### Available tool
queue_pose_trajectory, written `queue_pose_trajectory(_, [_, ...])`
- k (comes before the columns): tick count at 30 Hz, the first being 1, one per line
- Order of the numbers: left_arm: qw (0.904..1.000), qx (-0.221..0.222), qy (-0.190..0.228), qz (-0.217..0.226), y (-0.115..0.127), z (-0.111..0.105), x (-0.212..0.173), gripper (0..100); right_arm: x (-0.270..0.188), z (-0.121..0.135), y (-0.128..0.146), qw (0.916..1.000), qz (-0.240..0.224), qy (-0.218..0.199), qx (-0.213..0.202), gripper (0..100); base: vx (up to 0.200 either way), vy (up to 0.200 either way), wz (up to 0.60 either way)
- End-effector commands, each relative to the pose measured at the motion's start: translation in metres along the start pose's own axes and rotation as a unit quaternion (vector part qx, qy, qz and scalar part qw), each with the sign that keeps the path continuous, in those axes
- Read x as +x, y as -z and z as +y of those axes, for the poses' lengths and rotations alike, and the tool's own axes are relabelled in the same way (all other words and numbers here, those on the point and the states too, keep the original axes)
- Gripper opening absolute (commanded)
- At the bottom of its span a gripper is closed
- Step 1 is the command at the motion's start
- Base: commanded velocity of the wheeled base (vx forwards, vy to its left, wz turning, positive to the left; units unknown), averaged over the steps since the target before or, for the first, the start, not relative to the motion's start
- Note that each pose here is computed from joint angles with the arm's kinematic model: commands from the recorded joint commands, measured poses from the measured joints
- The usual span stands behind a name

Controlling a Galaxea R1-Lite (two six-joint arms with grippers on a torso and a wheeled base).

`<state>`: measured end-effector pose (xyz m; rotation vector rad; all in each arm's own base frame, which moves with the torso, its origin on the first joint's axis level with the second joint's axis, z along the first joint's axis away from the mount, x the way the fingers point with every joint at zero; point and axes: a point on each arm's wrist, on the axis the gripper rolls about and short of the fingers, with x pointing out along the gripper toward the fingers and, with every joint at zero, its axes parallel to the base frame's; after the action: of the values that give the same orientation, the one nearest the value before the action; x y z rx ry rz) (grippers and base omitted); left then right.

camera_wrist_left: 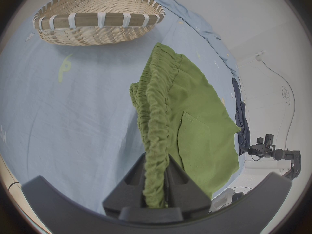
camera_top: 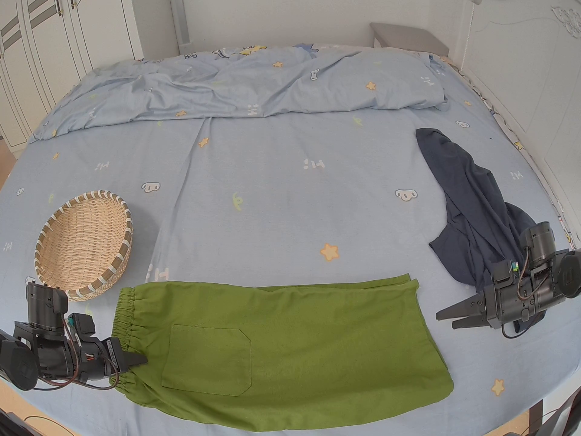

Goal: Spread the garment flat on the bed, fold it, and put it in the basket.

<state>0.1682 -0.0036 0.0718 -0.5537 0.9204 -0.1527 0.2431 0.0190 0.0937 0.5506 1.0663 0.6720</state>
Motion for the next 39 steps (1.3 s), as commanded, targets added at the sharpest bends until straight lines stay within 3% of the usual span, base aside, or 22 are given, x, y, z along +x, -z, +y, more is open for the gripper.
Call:
queue_pose_trajectory(1, [0.9999, -0.004, -0.005, -0.015, -0.005, 0.005, -0.002, 0, -0.015, 0.049, -0.007, 0.9976, -0.035, -0.033, -0.05, 100, 0.0, 0.0, 0.0])
queue_pose_trajectory(4, [0.9998, -0.002, -0.003, -0.019, -0.004, 0.005, -0.002, 0, -0.009, 0.066, -0.007, 0.9967, -0.024, -0.052, -0.056, 100, 0.0, 0.0, 0.0])
queue_pose_trajectory(7, [0.9998, 0.001, -0.002, -0.019, -0.004, 0.004, -0.002, 0, 0.013, 0.078, -0.002, 0.9949, 0.019, -0.067, -0.073, 100, 0.0, 0.0, 0.0])
queue_pose_trajectory(10, [0.9997, 0.002, -0.002, -0.024, -0.005, 0.004, -0.003, 0, 0.049, 0.061, -0.009, 0.9951, 0.053, -0.06, -0.057, 100, 0.0, 0.0, 0.0])
queue_pose_trajectory(18, [0.9996, 0.0, -0.002, -0.027, -0.005, 0.004, -0.004, 0, 0.1, 0.032, -0.025, 0.9963, 0.059, -0.038, -0.051, 100, 0.0, 0.0, 0.0])
queue_pose_trajectory(25, [0.9996, -0.001, -0.004, -0.028, -0.006, 0.005, -0.004, 0, 0.118, 0.03, -0.047, 0.9966, 0.048, -0.042, -0.051, 100, 0.0, 0.0, 0.0])
queue_pose_trajectory(39, [0.9993, 0.004, 0.001, -0.037, -0.006, 0.003, -0.007, 0, 0.132, 0.021, -0.101, 0.9986, -0.018, -0.031, -0.039, 100, 0.0, 0.0, 0.0])
